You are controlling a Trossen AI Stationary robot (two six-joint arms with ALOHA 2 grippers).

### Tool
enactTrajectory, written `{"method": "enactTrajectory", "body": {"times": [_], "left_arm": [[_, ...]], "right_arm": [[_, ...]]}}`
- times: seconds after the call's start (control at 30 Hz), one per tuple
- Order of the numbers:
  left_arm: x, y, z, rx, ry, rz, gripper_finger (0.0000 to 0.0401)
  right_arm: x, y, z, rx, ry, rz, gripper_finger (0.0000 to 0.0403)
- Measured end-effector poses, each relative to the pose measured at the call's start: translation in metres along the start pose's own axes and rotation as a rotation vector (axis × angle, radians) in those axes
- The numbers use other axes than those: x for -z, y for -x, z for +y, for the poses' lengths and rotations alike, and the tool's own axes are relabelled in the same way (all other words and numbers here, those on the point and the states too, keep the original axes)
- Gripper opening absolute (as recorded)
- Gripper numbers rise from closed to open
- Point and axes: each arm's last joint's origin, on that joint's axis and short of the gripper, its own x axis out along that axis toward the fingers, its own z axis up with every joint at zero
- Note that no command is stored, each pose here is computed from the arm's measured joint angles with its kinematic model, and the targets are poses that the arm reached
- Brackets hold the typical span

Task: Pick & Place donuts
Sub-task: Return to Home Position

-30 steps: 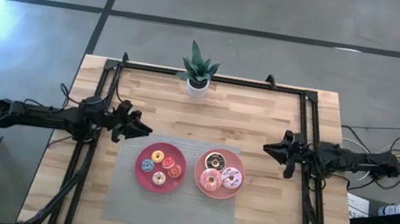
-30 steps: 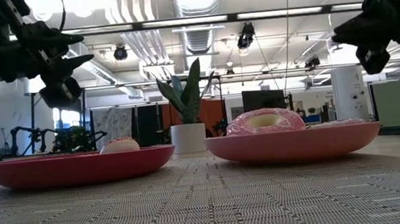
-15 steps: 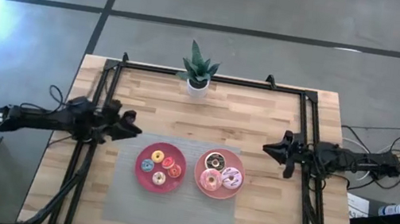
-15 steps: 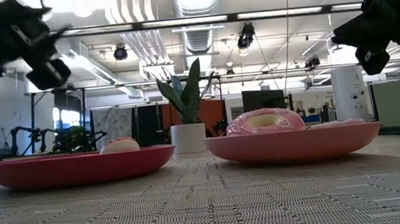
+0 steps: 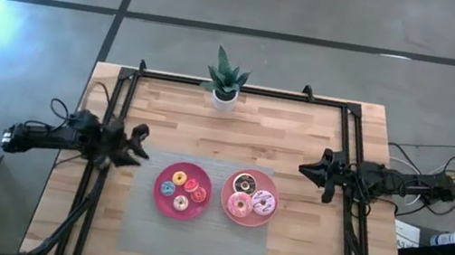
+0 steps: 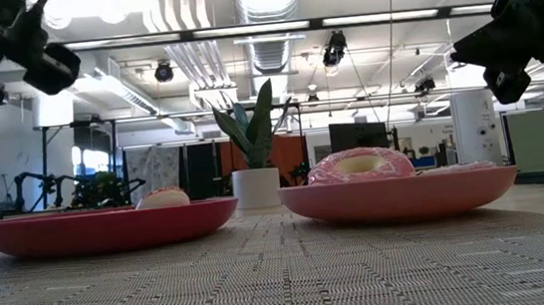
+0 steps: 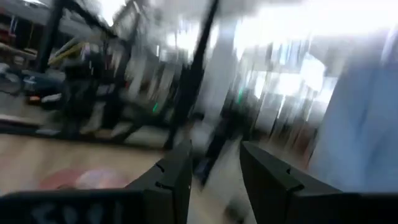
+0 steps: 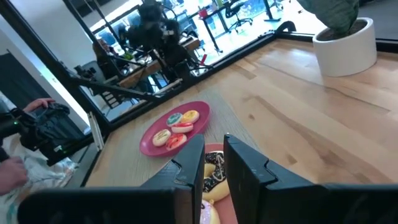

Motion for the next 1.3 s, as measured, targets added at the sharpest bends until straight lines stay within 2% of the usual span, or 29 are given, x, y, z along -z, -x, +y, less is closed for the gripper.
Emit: {"method": "enactTrajectory", "body": {"times": [0.1, 0.2, 0.37, 1.3], "left_arm": [[0.016, 0.001, 0.005, -0.005, -0.276, 0.160, 0.0110], [0.022, 0.001, 0.006, -0.030, -0.423, 0.211, 0.0110], [0.023, 0.000, 0.009, -0.153, -0.384, 0.199, 0.0110], [0.023, -0.001, 0.009, -0.159, -0.335, 0.196, 0.0110]], "right_arm": [[0.000, 0.000, 0.000, 0.001, 0.002, 0.000, 0.0054], [0.000, 0.000, 0.000, 0.002, 0.001, 0.001, 0.0054], [0.000, 0.000, 0.000, 0.002, 0.001, 0.001, 0.0054], [0.000, 0.000, 0.000, 0.001, 0.001, 0.003, 0.0054]]}}
